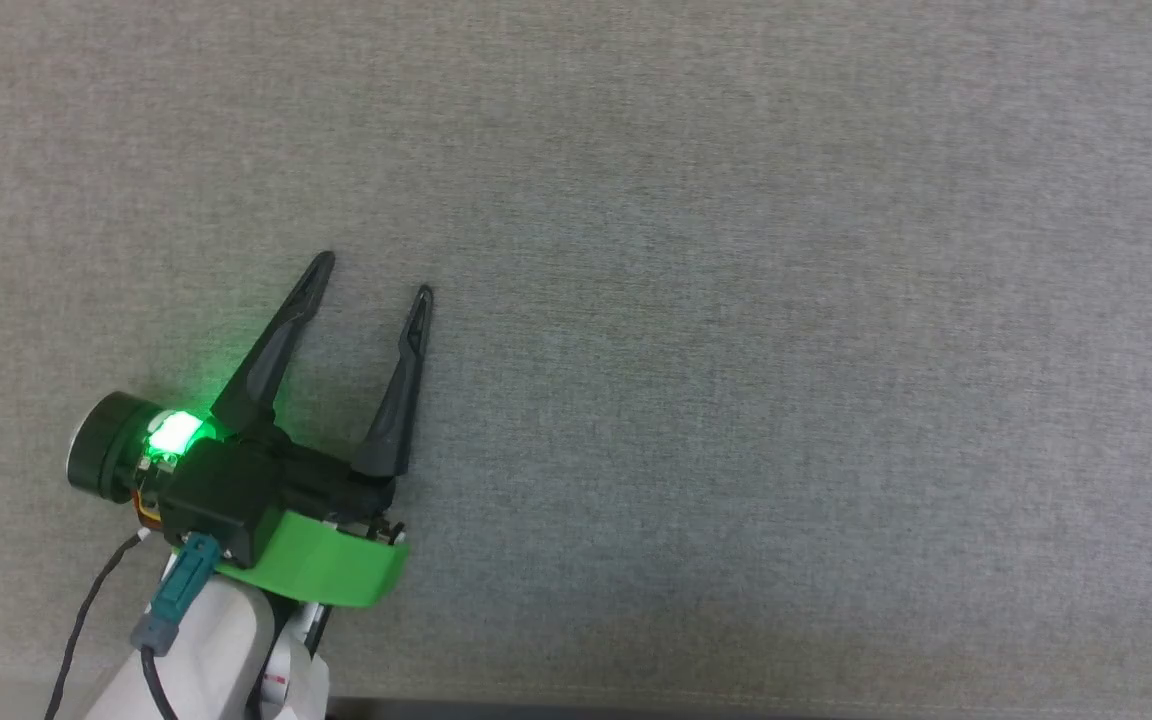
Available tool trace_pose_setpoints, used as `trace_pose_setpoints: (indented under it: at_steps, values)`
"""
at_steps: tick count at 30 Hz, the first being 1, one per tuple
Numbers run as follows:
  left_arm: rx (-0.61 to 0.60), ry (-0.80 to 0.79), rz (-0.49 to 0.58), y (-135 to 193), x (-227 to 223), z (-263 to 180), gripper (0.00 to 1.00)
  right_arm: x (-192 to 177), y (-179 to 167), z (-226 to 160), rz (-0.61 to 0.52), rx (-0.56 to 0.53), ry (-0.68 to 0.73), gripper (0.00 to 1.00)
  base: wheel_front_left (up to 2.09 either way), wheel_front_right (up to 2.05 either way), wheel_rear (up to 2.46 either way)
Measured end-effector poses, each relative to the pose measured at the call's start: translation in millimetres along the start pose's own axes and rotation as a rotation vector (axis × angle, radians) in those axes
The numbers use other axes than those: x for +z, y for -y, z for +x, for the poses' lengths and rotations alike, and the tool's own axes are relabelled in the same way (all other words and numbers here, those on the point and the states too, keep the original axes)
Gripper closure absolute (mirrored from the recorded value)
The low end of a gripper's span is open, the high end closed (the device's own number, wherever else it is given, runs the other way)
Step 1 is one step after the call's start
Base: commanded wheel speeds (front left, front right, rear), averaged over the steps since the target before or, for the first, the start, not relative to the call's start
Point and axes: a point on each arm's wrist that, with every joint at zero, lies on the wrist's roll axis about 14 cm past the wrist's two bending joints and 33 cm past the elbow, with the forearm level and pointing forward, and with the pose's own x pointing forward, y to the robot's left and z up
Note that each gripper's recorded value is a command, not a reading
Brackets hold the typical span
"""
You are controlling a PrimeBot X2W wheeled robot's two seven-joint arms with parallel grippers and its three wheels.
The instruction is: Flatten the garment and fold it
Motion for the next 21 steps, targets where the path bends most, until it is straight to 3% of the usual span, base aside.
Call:
trace_pose_setpoints:
  at_steps: [1,2,3,4,12,21]
  values:
    - [0.003,-0.002,0.002,-0.9,-0.2,-0.7,0.00,1.1,-1.7,1.3,-0.004,0.001,0.007,1.00,0.00,0.00,0.00]
    - [0.006,-0.003,0.003,-1.4,-0.1,-1.3,0.00,2.7,-2.4,1.9,-0.006,-0.001,0.017,0.80,0.00,0.00,0.00]
    - [0.008,-0.003,0.004,-1.7,0.1,-1.9,0.00,5.6,-2.1,1.9,-0.011,-0.004,0.032,0.50,0.00,0.00,0.00]
    - [0.012,-0.005,0.007,-1.7,1.1,-3.4,0.00,13.5,1.8,-0.1,-0.020,-0.017,0.067,0.00,0.00,0.00,0.00]
    - [0.028,0.020,0.006,3.0,17.4,-9.4,0.00,54.6,32.0,-25.9,0.000,-0.079,0.239,0.00,0.00,0.00,0.00]
    - [0.074,0.122,0.029,-2.1,67.6,-24.6,0.00,182.0,14.2,-114.0,0.191,0.048,0.734,0.00,0.00,0.00,0.00]
